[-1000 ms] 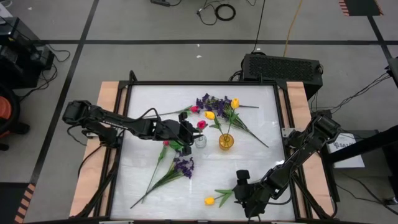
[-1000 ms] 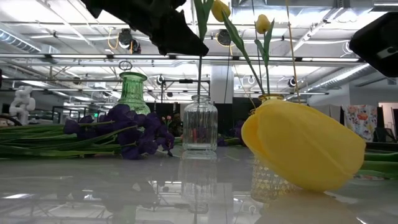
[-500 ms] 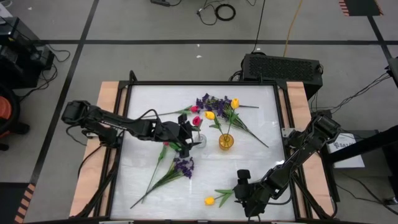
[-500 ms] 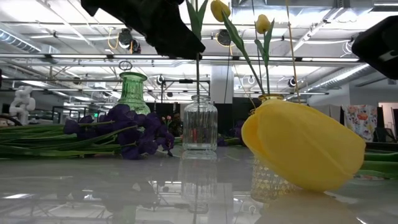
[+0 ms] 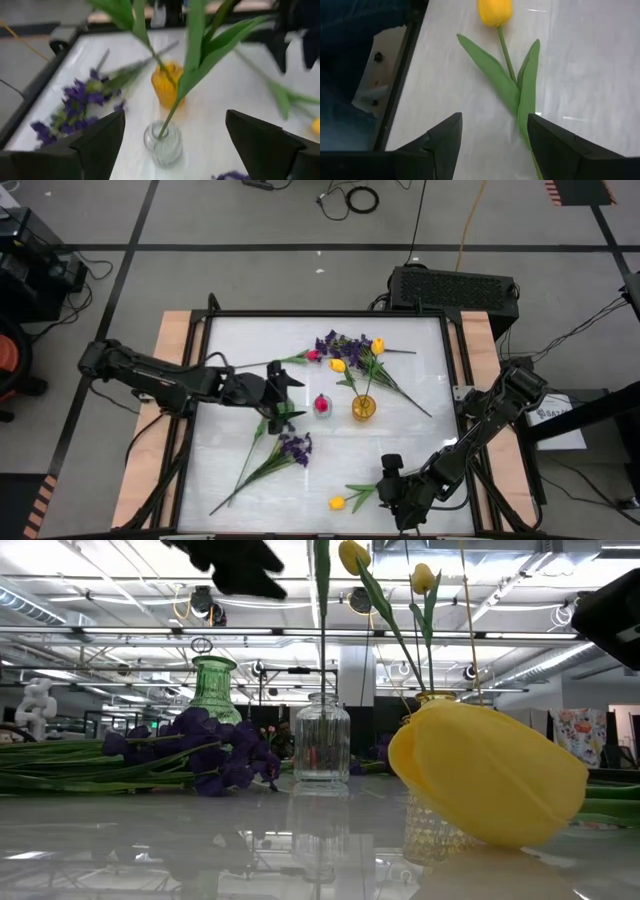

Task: Sort flowers into vase by color
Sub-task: Put the yellow tulip into the yellow vase

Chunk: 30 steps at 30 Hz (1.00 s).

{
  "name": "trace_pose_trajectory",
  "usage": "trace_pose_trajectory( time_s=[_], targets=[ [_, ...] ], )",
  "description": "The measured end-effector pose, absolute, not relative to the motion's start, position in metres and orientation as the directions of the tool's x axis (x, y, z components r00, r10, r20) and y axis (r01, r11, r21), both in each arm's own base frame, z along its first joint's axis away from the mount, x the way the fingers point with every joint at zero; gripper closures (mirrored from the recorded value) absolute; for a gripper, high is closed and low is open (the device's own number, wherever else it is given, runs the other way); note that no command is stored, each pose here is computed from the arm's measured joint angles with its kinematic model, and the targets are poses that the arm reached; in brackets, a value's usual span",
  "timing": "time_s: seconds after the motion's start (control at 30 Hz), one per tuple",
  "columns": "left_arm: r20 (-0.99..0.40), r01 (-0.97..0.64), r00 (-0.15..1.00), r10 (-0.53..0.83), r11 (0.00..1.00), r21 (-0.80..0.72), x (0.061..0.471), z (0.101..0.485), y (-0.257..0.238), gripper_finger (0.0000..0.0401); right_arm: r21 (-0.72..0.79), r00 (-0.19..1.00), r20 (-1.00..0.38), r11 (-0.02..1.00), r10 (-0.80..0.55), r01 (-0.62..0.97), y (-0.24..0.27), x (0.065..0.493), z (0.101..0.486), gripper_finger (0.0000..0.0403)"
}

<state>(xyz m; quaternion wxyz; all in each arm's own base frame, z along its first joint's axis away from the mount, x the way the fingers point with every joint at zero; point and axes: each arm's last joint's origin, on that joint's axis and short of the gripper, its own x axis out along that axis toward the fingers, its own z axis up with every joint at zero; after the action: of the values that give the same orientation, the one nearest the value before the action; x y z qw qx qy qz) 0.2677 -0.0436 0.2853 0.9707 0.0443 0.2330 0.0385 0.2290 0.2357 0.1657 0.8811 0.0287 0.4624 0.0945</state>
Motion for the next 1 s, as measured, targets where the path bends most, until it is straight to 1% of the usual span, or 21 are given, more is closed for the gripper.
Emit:
trace_pose_trajectory(
  time_s=[0.17, 0.27, 0.4, 0.5, 0.63, 0.83, 1.0],
  targets=[
    [-0.374, -0.087, 0.919, 0.125, 0.989, 0.118, 0.255, 0.302, -0.051, 0.0049, 0.124, 0.532, -0.823, 0.977, 0.198, -0.172, 0.238, 0.230, 0.159, 0.0187],
    [-0.354, -0.089, 0.926, 0.129, 0.988, 0.128, 0.250, 0.306, -0.055, 0.0049, 0.112, 0.519, -0.833, 0.978, 0.190, -0.177, 0.239, 0.230, 0.152, 0.0187],
    [-0.328, -0.062, 0.939, 0.108, 0.987, 0.149, 0.250, 0.309, -0.061, 0.0049, 0.099, 0.509, -0.842, 0.979, 0.177, -0.176, 0.239, 0.231, 0.147, 0.0187],
    [-0.300, -0.052, 0.950, 0.093, 0.989, 0.141, 0.250, 0.312, -0.065, 0.0049, 0.079, 0.527, -0.836, 0.985, 0.151, -0.156, 0.237, 0.233, 0.146, 0.0187],
    [-0.300, -0.031, 0.951, 0.073, 0.989, 0.142, 0.248, 0.311, -0.071, 0.0049, 0.076, 0.531, -0.836, 0.988, 0.138, -0.137, 0.233, 0.237, 0.146, 0.0189],
    [-0.295, -0.010, 0.954, 0.055, 0.988, 0.153, 0.246, 0.312, -0.079, 0.0049, 0.069, 0.478, -0.870, 0.990, 0.121, -0.124, 0.220, 0.243, 0.144, 0.0212],
    [-0.294, 0.002, 0.955, 0.045, 0.988, 0.155, 0.244, 0.312, -0.083, 0.0049, 0.072, 0.406, -0.908, 0.994, 0.100, -0.084, 0.210, 0.243, 0.141, 0.0246]
  ],
)
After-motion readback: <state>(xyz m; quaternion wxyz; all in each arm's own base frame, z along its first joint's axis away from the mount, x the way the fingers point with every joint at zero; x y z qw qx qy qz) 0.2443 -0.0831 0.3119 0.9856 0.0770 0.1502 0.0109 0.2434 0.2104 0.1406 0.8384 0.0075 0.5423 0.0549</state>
